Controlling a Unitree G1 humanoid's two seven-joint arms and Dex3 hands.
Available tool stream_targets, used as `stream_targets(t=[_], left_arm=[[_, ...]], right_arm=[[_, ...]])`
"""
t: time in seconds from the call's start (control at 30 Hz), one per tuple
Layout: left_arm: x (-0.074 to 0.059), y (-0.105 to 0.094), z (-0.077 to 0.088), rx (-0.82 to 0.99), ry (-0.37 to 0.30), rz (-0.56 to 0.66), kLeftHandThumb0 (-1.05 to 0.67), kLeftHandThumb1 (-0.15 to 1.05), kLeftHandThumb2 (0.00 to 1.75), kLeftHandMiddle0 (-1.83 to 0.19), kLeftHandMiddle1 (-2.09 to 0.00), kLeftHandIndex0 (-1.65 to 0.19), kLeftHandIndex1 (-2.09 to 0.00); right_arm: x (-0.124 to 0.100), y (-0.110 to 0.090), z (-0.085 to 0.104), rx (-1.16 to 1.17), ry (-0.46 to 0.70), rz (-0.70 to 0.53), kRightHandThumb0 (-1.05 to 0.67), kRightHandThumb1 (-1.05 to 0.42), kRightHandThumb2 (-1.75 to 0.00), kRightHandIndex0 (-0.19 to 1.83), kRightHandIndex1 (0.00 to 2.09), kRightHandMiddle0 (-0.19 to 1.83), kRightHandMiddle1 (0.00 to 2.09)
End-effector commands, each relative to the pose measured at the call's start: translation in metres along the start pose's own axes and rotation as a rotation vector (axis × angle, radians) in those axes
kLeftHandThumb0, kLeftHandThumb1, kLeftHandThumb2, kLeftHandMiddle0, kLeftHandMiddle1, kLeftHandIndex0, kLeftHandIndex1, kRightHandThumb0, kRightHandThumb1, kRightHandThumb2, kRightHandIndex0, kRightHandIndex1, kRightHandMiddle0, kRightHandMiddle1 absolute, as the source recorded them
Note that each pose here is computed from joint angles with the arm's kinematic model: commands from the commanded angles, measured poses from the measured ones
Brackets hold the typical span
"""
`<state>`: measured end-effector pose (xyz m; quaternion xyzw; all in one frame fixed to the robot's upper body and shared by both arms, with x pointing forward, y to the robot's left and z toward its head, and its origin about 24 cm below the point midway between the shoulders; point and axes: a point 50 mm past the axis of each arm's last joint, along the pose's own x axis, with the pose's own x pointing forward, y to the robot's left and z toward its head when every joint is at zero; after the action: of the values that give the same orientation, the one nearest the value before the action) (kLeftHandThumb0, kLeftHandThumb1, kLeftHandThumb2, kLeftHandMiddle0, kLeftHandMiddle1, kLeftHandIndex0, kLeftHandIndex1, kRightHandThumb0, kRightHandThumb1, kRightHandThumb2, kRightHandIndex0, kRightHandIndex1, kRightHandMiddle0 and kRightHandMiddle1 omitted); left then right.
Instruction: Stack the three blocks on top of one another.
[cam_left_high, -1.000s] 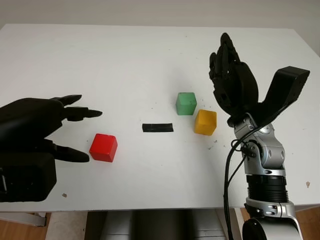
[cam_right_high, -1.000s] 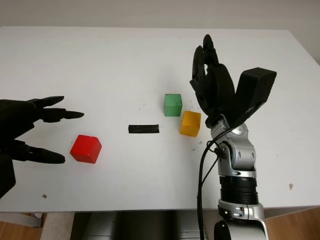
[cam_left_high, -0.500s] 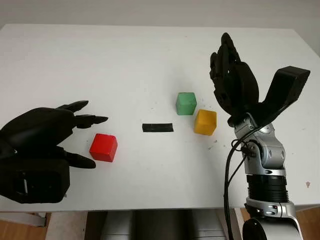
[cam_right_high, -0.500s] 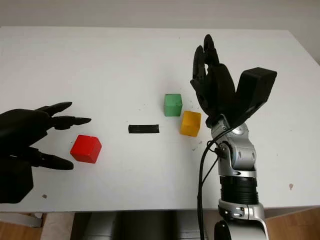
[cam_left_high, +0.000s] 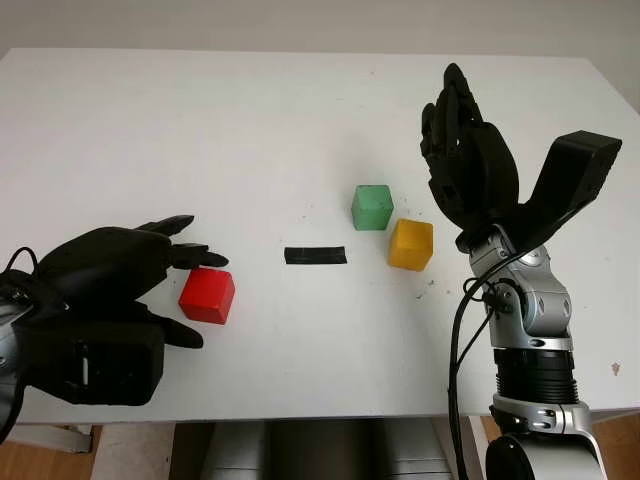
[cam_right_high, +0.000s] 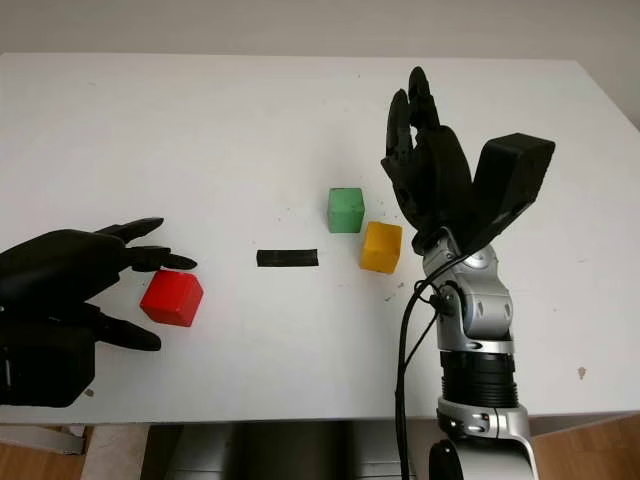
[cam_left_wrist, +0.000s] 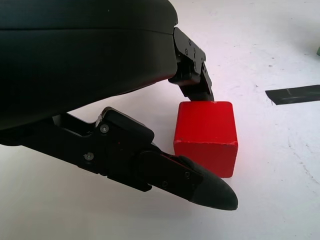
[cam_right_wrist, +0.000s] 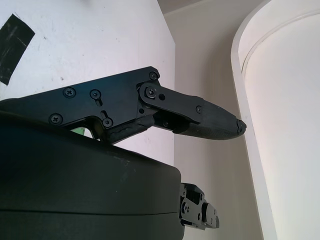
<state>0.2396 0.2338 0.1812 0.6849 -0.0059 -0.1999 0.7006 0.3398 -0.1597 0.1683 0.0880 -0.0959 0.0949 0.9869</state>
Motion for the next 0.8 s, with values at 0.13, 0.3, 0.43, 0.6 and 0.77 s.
stream_targets(t=[0.13, 0.3, 0.43, 0.6, 0.77], left_arm=[[0.0020, -0.0014, 0.0023, -0.013, -0.035, 0.035, -0.69, 0.97, 0.06, -0.07, -0.07, -0.12, -1.18], [0.0021, -0.0048, 0.0001, -0.030, -0.066, 0.090, -0.47, 1.04, 0.13, -0.17, -0.07, -0.08, -1.59], [0.0023, -0.0048, -0.0005, -0.018, -0.070, 0.128, -0.42, 1.05, 0.17, -0.20, -0.07, 0.01, -1.79], [0.0029, -0.0031, -0.0010, -0.017, -0.071, 0.170, -0.40, 1.05, 0.18, -0.22, -0.07, 0.02, -1.86], [0.0043, 0.0038, -0.0010, -0.013, -0.087, 0.212, -0.41, 1.05, 0.17, -0.24, -0.07, 0.02, -1.89]], right_arm=[[-0.0008, -0.0001, 0.0074, -0.003, -0.036, -0.001, -0.71, -1.05, -0.66, -0.19, 0.00, -0.19, 0.00], [-0.0010, 0.0002, 0.0077, -0.006, -0.038, 0.004, -0.70, -1.05, -0.66, -0.19, 0.00, -0.19, 0.00], [-0.0011, 0.0000, 0.0075, -0.008, -0.040, 0.007, -0.71, -1.05, -0.66, -0.19, 0.00, -0.19, 0.00], [-0.0012, 0.0009, 0.0074, -0.002, -0.039, 0.006, -0.70, -1.05, -0.67, -0.19, 0.00, -0.19, 0.00], [-0.0012, 0.0017, 0.0068, -0.004, -0.033, 0.010, -0.71, -1.05, -0.67, -0.19, 0.00, -0.19, 0.00]])
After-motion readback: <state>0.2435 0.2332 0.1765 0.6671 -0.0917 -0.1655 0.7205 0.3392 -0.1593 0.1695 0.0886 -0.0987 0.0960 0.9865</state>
